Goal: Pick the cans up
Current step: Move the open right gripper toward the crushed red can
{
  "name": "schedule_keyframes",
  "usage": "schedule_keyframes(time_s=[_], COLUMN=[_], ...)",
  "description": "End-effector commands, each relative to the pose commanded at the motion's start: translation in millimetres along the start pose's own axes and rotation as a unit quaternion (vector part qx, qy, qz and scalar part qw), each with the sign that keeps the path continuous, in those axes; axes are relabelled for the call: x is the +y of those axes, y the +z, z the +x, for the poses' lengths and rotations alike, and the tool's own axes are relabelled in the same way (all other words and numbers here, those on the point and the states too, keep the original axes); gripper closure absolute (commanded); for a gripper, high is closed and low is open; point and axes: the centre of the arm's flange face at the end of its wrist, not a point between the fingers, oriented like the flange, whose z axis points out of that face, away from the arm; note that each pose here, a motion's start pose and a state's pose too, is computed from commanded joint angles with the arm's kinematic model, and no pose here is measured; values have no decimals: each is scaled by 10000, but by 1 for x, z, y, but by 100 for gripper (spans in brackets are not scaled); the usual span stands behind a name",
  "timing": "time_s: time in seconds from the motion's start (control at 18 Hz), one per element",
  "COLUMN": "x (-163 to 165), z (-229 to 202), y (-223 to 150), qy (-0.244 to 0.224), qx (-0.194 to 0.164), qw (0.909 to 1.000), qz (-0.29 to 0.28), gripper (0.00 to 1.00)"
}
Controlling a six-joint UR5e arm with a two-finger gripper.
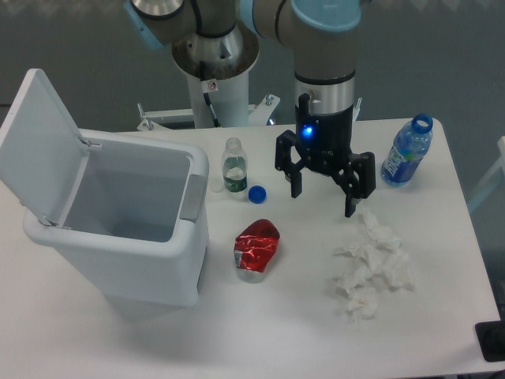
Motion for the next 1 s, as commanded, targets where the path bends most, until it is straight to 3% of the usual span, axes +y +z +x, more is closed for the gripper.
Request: schedule_keyframes(time_s=[0.5, 0.83, 1.0], x=[9, 18, 21], z=[6, 18, 25], y=[18, 35, 52], qy=[-132, -859, -1339], qx=[93, 192, 282], qw=[9996, 9948, 9880], qz=[-240, -516, -721], gripper=[0, 0, 0])
